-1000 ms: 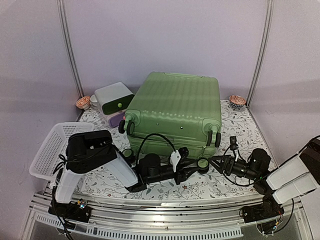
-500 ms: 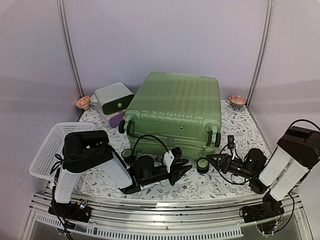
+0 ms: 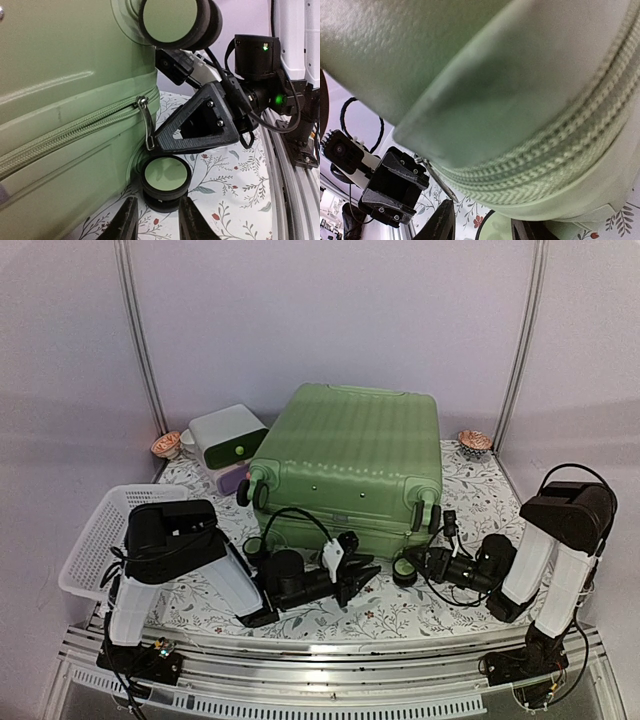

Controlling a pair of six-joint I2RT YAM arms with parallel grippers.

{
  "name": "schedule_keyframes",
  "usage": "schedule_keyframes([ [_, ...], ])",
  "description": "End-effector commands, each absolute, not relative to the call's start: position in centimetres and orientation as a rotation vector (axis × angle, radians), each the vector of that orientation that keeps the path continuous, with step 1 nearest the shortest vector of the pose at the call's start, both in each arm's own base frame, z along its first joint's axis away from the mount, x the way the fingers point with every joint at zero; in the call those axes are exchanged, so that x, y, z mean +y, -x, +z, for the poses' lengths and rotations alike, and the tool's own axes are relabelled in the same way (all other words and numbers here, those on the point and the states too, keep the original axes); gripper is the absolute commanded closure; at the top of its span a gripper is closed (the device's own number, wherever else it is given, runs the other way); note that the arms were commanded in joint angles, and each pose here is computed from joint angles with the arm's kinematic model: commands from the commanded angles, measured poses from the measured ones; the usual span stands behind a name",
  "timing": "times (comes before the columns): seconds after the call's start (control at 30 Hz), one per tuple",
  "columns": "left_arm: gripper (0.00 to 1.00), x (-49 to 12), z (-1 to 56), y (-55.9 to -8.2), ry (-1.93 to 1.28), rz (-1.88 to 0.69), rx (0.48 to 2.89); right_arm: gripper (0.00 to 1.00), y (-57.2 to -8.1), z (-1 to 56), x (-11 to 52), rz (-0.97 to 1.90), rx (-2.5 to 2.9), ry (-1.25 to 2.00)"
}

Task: Open, take out, and arrange the luggage
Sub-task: Pick up the zipper from the luggage.

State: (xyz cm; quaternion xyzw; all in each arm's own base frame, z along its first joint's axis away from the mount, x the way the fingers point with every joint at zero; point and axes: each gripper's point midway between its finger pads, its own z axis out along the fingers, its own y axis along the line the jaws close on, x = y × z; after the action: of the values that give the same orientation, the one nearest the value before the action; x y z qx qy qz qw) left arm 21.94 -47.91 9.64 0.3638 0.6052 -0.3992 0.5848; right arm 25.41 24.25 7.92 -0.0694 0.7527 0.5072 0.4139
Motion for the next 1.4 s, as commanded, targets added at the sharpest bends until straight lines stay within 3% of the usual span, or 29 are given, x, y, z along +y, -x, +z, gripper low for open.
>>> schedule_keyframes([
  [0.0, 0.69, -47.3, 11.2, -22.8, -0.802, -0.942, 1.383, 0.59, -25.9, 13.4, 25.6, 1.351, 1.632, 0.243],
  [0.77, 0.7, -47.2, 11.2, -22.7, -0.804, -0.95, 1.377, 0.61, -26.4, 16.3, 26.1, 1.311, 1.553, 0.266],
  [0.87, 0.7, -47.2, 11.1, -22.7, -0.804, -0.951, 1.378, 0.66, -26.8, 16.0, 26.1, 1.3, 1.561, 0.252],
  [1.13, 0.7, -46.9, 11.2, -22.6, -0.8, -0.95, 1.373, 0.97, -27.6, 15.0, 25.5, 1.256, 1.622, 0.183],
  [1.37, 0.7, -46.6, 11.2, -23.2, -0.774, -0.94, 1.387, 0.98, -27.5, 13.2, 23.8, 1.123, 1.739, 0.146],
])
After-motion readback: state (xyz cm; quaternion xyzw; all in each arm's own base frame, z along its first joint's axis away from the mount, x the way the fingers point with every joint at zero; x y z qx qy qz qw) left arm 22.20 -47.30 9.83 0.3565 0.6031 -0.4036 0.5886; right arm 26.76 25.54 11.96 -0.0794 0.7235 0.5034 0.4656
